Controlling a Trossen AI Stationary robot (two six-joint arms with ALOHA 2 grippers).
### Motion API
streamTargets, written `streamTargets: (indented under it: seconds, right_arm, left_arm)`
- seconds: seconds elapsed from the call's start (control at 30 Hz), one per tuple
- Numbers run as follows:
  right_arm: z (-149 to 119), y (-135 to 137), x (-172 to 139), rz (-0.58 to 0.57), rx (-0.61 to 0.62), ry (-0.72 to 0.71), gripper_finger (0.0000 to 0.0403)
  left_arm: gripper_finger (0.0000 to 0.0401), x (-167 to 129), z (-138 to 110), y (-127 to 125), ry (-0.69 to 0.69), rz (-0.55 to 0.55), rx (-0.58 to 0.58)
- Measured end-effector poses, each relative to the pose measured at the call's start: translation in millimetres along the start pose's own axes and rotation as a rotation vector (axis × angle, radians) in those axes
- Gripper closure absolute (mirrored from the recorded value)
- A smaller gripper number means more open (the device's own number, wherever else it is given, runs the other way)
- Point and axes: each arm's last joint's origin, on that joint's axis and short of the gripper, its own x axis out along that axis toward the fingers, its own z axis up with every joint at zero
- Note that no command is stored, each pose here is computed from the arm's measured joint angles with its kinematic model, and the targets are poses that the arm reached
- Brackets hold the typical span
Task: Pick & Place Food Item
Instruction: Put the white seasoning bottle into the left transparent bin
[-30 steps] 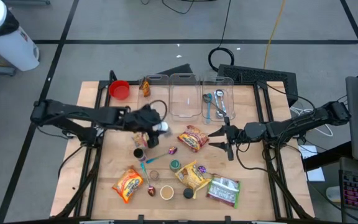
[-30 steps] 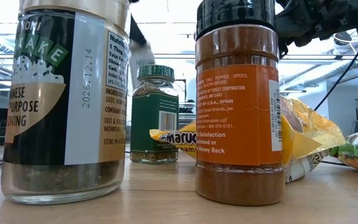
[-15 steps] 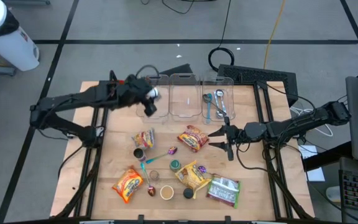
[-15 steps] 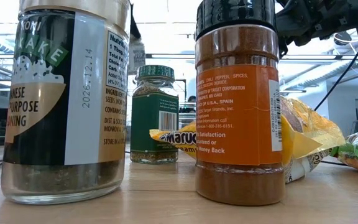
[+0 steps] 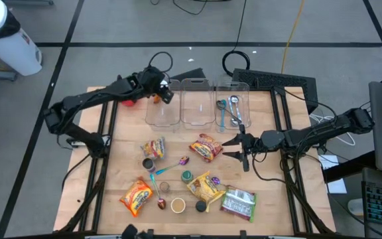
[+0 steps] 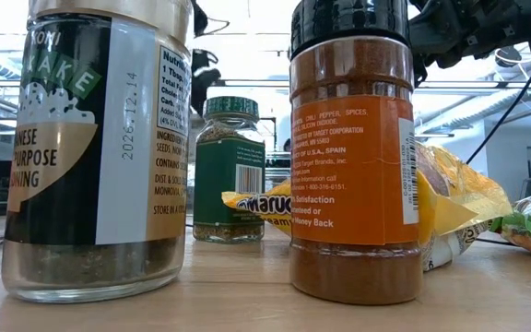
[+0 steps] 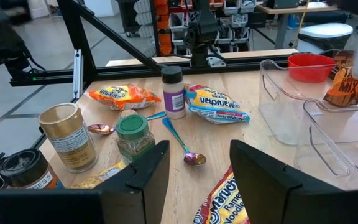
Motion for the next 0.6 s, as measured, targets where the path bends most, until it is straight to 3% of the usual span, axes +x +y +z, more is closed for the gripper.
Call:
streamTargets:
  seconds: [0.3,0.6]
  right_arm:
    - [0.0,0.0,0.0,0.0,0.0,0.0,0.0243]
    - [0.0,0.0,0.0,0.0,0.0,0.0,0.0243]
  left_arm:
    - [0.0192,52.8,-14.3,26.9,0.095,0.064,-0.141]
    - [0.0192,83.1,-25.2,26.1,0.146,0.085,-0.171]
